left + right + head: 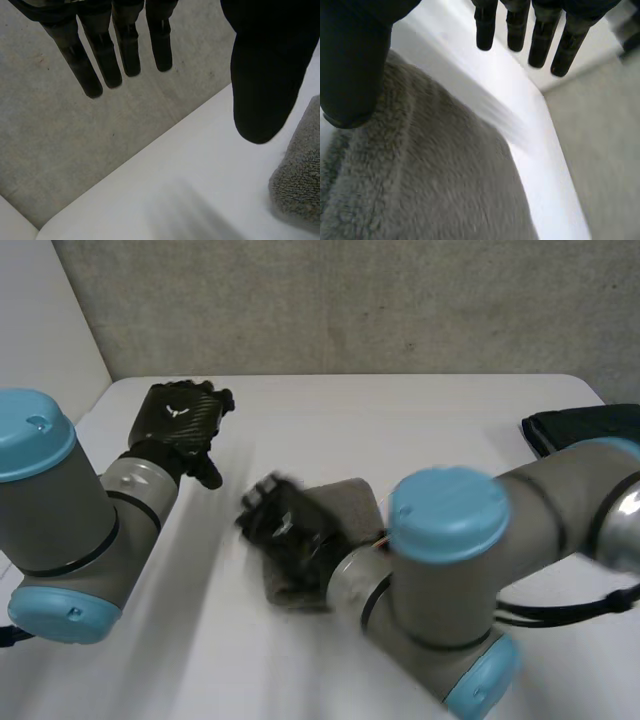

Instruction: Fold the laundry.

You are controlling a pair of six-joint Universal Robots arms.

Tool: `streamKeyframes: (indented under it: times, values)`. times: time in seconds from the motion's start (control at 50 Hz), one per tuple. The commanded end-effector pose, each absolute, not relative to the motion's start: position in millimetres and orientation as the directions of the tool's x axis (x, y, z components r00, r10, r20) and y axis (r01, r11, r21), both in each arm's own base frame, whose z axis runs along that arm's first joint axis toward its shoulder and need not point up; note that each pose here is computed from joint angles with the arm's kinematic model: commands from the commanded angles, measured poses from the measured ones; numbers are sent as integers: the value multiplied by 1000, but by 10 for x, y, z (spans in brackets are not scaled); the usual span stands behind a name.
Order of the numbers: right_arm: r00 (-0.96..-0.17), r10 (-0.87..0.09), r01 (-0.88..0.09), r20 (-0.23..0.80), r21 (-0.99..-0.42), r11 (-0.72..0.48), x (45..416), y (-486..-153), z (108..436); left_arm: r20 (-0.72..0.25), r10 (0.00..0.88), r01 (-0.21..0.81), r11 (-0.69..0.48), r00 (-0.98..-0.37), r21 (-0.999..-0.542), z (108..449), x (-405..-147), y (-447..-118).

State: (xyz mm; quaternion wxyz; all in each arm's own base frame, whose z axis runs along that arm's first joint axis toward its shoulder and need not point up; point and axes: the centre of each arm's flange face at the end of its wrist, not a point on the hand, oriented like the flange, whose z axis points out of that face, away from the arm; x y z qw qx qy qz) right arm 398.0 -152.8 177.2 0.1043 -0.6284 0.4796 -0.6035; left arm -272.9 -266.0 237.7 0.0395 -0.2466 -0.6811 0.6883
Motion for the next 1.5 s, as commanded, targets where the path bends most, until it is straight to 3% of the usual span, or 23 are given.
streamKeyframes:
  times: [0.02,0.04,0.1,0.2,0.38,0.48,0.66,0.76,0.82,0.9,1.0,1.1,1.16,1.24,1.38,1.5]
  values:
    - [-667,-708,-280,232,-959,-50,3412,-2296,2245,-256,473,240,-95,-843,-966,2412,-2967,-2493]
    - [-707,-690,-232,153,-972,23,3302,-2368,2283,-250,482,235,-93,-840,-968,2404,-2994,-2472]
    - [-749,-661,-182,50,-974,133,3174,-2448,2298,-206,525,208,-56,-826,-977,2318,-3124,-2385]
    - [-752,-659,-223,16,-947,232,3135,-2448,2149,-149,590,179,-8,-794,-984,2204,-3300,-2205]
    - [-733,-681,-280,-12,-906,317,3242,-2550,1701,-146,617,316,175,-773,-932,1625,-3311,-2176]
    - [-710,-704,-347,31,-885,312,3264,-2579,1487,-157,624,388,254,-766,-886,1401,-3247,-2171]
    - [-670,-720,-474,181,-851,228,3195,-2599,1391,-212,632,445,234,-745,-864,1336,-3188,-2251]
    - [-679,-707,-461,198,-864,201,3170,-2595,1521,-223,641,438,196,-734,-877,1438,-3236,-2247]
    - [-687,-694,-432,217,-890,149,3151,-2566,1730,-215,650,363,101,-729,-926,1879,-3274,-2246]
    - [-714,-650,-372,259,-927,39,3104,-2469,2048,-205,678,283,6,-706,-959,2299,-3298,-2236]
    - [-742,-600,-333,299,-941,-57,3039,-2233,2197,-199,689,200,-79,-697,-977,2783,-3244,-2263]
    - [-687,-663,-352,296,-934,-52,3139,-1844,1966,-170,681,173,-64,-712,-983,3003,-3135,-2372]
    - [-642,-707,-380,297,-924,-43,3200,-1649,1778,-147,713,177,-34,-685,-984,3037,-3128,-2368]
    - [-621,-721,-404,308,-914,-42,3274,-1576,1553,-127,751,188,-4,-648,-982,3021,-3147,-2347]
    - [-592,-696,-438,405,-887,-145,3406,-1554,1410,-120,753,193,10,-647,-981,2987,-3146,-2369]
    - [-569,-695,-468,440,-868,-166,3442,-1587,1281,-118,754,192,10,-646,-981,2982,-3152,-2367]
